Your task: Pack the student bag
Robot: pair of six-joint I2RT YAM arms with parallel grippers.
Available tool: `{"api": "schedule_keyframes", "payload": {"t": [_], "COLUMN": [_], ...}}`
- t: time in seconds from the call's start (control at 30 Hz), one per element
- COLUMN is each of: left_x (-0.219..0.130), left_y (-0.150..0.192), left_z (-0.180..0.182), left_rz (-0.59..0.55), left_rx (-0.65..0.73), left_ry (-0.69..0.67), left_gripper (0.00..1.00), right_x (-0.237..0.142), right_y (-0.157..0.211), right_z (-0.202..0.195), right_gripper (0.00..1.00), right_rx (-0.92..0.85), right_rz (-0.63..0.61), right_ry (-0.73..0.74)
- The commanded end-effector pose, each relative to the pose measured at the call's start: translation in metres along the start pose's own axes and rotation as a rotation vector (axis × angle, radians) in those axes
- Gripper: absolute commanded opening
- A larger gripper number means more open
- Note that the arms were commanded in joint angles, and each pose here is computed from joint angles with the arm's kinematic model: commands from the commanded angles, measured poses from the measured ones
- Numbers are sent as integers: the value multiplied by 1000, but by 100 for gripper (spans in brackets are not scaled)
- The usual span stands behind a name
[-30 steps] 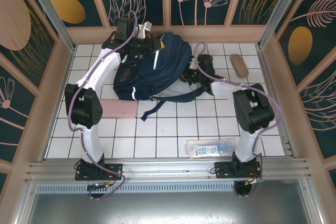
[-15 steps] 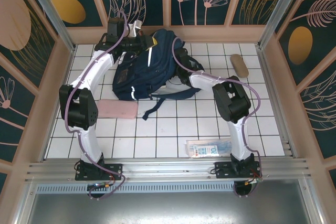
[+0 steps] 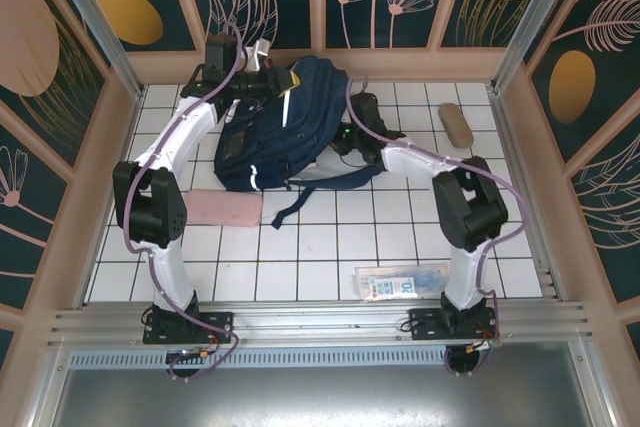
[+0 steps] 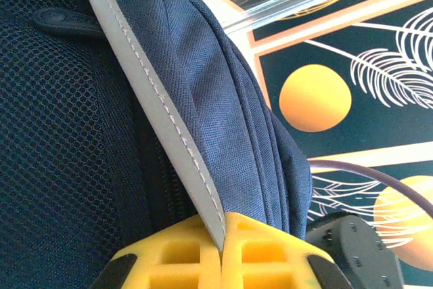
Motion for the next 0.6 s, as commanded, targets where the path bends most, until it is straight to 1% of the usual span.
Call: {"api": "schedule_keyframes", "payload": {"t": [0.0, 0.07, 0.17, 0.23, 0.3, 0.4, 0.43, 0.47, 0.57], "left_x": [-28, -24, -9, 9, 28, 52, 59, 64, 68], "left_y": [-12, -11, -1, 11, 29, 57, 67, 76, 94], "left_z": [-57, -45, -21, -4, 9, 25, 32, 37, 51], "left_rz": [-86, -91, -77, -38, 4, 62, 79, 91, 113], "left_rx": [166, 145, 100, 82, 81, 71, 64, 60, 52], "left_ry": [118, 94, 52, 9, -31, -65, -77, -92, -131], "left_gripper": [0, 0, 0, 0, 3, 12, 19, 27, 37], "right_x": [-36, -53, -87, -111, -133, -155, -160, -163, -171], "right_y": [-13, -13, -14, -12, -8, -3, 0, 3, 14], "right_z": [-1, -13, -41, -54, -67, -78, -82, -85, -94], "right_gripper": [79, 76, 74, 73, 72, 72, 72, 72, 72], "right_rx": [-58, -49, -3, 20, 42, 50, 50, 50, 44], "right_rz": [-89, -118, -216, -281, -340, -375, -366, -352, -313], "right_ry": [88, 178, 360, 415, 459, 469, 476, 482, 524]}}
Point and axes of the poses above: each hand's point on the last joint's axis, 136 mm out from that joint toward the fingers, its own x axis out along the fingers, its own z axis along the line the jaws close on, y = z × x, the point moved 3 cm from there along -x, back along the fingers, and after that the axes turned 6 degrees about -x, right-handed, at the moved point
